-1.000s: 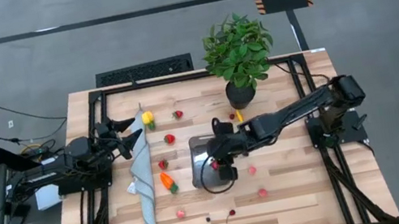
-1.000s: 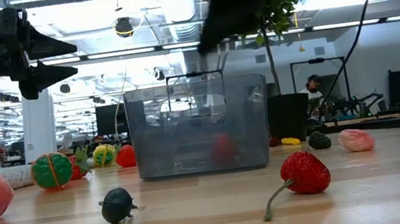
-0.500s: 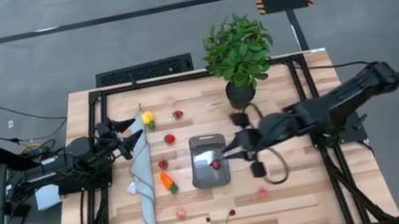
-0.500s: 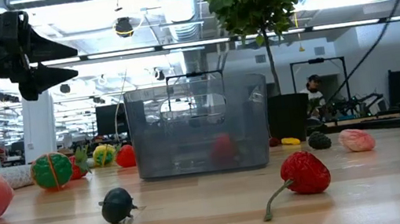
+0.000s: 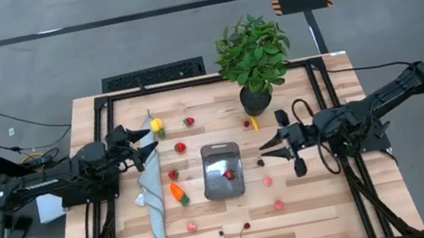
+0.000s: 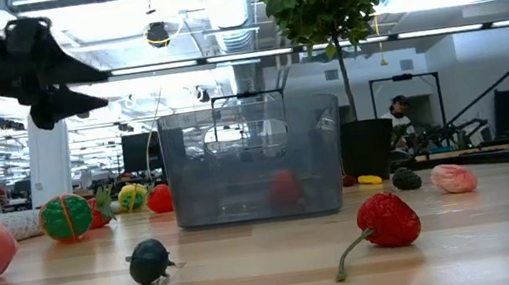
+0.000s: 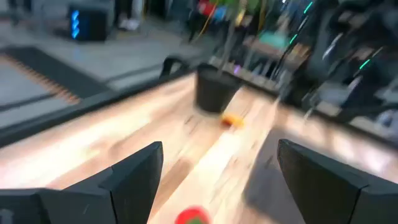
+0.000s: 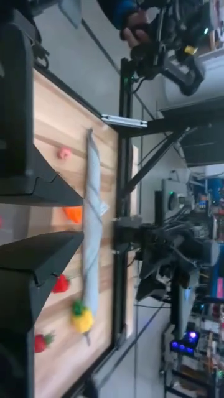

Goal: Pick and placing Produce into tupperware
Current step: Put the middle strawberry into the bin

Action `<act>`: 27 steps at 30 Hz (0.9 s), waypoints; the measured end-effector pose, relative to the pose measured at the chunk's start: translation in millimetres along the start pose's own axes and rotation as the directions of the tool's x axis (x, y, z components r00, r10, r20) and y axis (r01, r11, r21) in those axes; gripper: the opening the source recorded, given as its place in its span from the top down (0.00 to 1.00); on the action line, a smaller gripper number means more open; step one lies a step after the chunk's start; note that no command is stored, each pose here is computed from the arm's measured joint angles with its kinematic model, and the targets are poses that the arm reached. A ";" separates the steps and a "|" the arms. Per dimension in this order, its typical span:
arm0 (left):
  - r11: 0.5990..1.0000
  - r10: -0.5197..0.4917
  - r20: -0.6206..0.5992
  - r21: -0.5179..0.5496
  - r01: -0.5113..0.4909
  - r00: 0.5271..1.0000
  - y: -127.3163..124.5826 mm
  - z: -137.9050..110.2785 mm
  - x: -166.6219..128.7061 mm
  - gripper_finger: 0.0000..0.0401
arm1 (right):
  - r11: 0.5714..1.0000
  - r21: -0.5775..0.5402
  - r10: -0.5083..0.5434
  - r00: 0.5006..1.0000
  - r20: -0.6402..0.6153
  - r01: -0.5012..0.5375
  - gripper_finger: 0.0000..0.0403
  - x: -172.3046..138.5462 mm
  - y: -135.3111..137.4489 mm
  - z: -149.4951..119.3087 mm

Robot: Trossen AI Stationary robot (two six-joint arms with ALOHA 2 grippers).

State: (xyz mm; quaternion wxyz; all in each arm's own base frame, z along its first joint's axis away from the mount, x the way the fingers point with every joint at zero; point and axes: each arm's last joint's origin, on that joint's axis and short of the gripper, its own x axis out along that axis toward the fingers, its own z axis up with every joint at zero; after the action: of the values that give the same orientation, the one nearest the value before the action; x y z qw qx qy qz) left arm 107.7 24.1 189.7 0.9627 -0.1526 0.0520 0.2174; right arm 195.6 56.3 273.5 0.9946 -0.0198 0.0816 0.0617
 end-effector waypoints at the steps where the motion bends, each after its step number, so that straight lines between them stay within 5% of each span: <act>1: 0.999 0.026 -0.036 0.021 -0.026 0.999 -0.7 1.5 2.1 0.24 | 1.000 0.007 -0.002 1.000 -0.003 0.002 0.76 -1.6 -0.3 -3.3; 14: 0.982 0.103 -0.390 0.186 -0.032 0.915 -13.9 -1.4 44.9 0.24 | 0.997 -0.011 0.070 0.997 0.009 -0.070 0.76 -8.7 12.7 -36.9; 27: 0.966 0.173 -0.513 0.254 -0.044 0.841 -11.1 -22.0 65.1 0.24 | 0.985 0.055 0.165 0.986 0.029 -0.166 0.76 -20.1 27.1 -68.6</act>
State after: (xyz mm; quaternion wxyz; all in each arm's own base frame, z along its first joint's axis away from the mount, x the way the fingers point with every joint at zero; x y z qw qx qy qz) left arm 170.3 33.8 161.0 0.9078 -0.0901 0.3496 0.2135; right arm 161.5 77.4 208.4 0.9870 0.0161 0.0727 0.1421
